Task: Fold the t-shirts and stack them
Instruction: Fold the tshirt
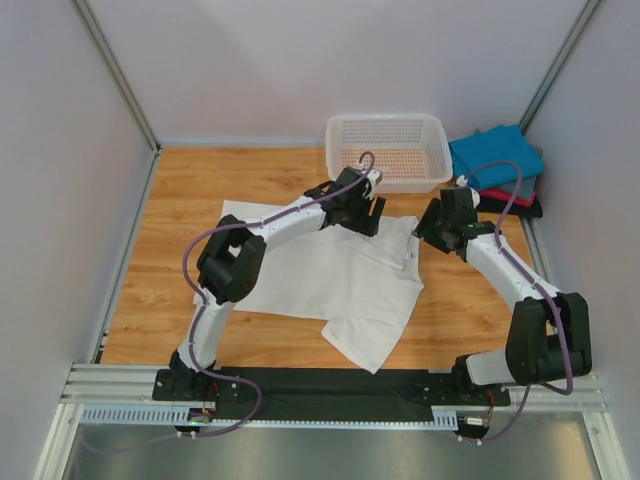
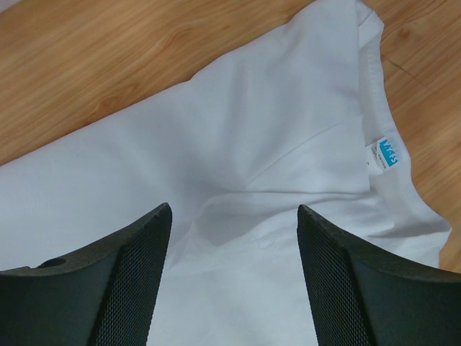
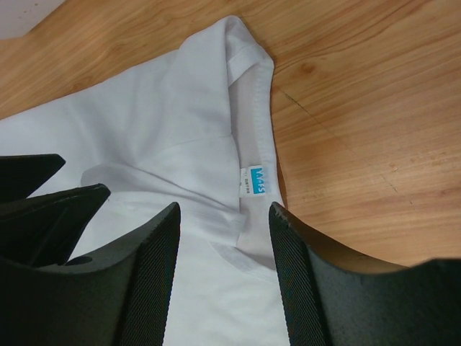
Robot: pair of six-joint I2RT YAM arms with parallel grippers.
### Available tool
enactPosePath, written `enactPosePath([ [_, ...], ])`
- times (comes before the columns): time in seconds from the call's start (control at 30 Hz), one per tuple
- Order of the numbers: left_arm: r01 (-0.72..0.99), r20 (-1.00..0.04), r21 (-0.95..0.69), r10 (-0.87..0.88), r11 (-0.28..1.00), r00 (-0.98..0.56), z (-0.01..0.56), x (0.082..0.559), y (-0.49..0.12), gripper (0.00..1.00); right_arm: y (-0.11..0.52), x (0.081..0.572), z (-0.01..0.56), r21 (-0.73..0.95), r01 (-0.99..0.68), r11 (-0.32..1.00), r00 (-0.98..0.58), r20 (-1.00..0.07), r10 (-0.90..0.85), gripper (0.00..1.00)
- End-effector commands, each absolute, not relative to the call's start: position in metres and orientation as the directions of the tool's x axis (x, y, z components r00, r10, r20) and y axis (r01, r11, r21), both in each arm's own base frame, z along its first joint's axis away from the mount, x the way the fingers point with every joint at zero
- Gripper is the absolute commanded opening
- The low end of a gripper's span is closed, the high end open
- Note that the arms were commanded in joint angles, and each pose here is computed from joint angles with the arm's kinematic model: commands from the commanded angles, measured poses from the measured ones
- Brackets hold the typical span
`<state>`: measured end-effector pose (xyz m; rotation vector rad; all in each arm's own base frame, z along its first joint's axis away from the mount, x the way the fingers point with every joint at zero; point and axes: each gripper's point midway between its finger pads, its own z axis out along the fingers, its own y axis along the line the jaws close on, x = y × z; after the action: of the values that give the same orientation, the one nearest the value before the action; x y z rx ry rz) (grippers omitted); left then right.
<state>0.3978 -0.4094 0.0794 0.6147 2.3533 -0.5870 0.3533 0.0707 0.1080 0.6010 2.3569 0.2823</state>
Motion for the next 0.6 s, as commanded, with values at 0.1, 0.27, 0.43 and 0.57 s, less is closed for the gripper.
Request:
enactPosePath([
  [0.1, 0.607, -0.66, -0.266, 0.317, 0.749, -0.681, 0.076, 0.391, -0.421, 0.76, 0.081, 0.362, 0.113, 0.399, 0.292, 0.869, -0.661, -0.573, 0.484, 0.54],
  [0.27, 0.62, -0.654, -0.284, 0.325, 0.732, -0.683, 0.078, 0.382, -0.419, 0.74, 0.077, 0.359, 0.11, 0.383, 0.308, 0.871, -0.663, -0.57, 0.485, 0.54],
  [0.43, 0.622, -0.638, -0.278, 0.343, 0.732, -0.689, 0.075, 0.376, -0.413, 0.7, 0.078, 0.356, 0.103, 0.38, 0.316, 0.87, -0.676, -0.553, 0.487, 0.54],
  [0.57, 0.627, -0.635, -0.275, 0.352, 0.728, -0.688, 0.075, 0.369, -0.407, 0.63, 0.078, 0.355, 0.1, 0.38, 0.322, 0.867, -0.676, -0.549, 0.492, 0.53],
])
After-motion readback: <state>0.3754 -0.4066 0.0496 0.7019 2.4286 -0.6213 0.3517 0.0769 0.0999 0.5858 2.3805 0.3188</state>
